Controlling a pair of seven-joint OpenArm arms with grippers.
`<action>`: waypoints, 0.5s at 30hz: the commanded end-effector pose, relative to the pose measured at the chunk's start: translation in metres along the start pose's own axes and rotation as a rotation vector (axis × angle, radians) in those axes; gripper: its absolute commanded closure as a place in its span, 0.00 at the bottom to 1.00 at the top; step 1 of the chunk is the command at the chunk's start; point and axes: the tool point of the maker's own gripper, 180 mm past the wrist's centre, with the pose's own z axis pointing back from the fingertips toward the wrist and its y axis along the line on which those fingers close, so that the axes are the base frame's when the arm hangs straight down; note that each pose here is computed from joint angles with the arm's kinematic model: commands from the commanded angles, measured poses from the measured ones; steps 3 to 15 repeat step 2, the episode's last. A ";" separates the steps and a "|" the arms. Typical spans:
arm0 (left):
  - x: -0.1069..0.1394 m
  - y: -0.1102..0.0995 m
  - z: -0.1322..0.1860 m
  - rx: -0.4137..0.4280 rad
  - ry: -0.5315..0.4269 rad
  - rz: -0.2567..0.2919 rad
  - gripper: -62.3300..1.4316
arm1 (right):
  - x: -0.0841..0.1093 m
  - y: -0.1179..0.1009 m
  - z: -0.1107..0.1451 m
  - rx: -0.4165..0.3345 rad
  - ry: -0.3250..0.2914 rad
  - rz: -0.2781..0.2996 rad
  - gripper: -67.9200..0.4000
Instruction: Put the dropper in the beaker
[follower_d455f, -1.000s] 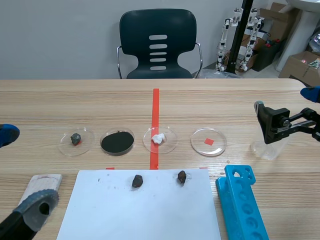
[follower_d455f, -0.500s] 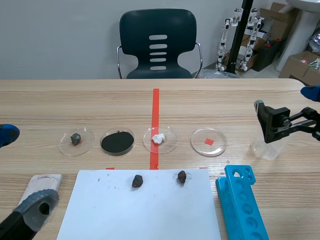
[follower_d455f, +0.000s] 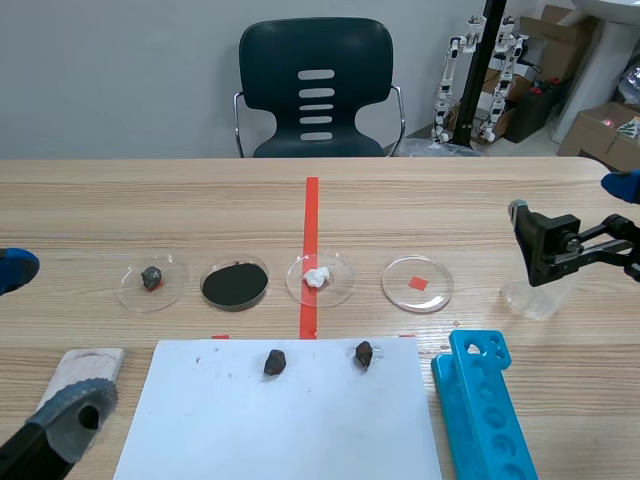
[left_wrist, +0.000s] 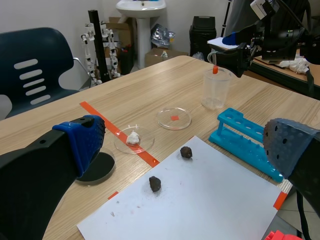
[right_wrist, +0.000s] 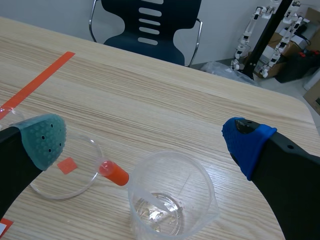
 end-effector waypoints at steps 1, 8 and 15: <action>0.009 0.001 -0.001 0.003 -0.031 -0.003 0.00 | 0.017 -0.006 -0.003 -0.007 -0.052 0.013 0.00; 0.009 0.001 -0.001 0.003 -0.031 -0.003 0.00 | 0.017 -0.006 -0.003 -0.007 -0.052 0.013 0.00; 0.009 0.001 -0.001 0.003 -0.031 -0.003 0.00 | 0.017 -0.006 -0.003 -0.007 -0.052 0.013 0.00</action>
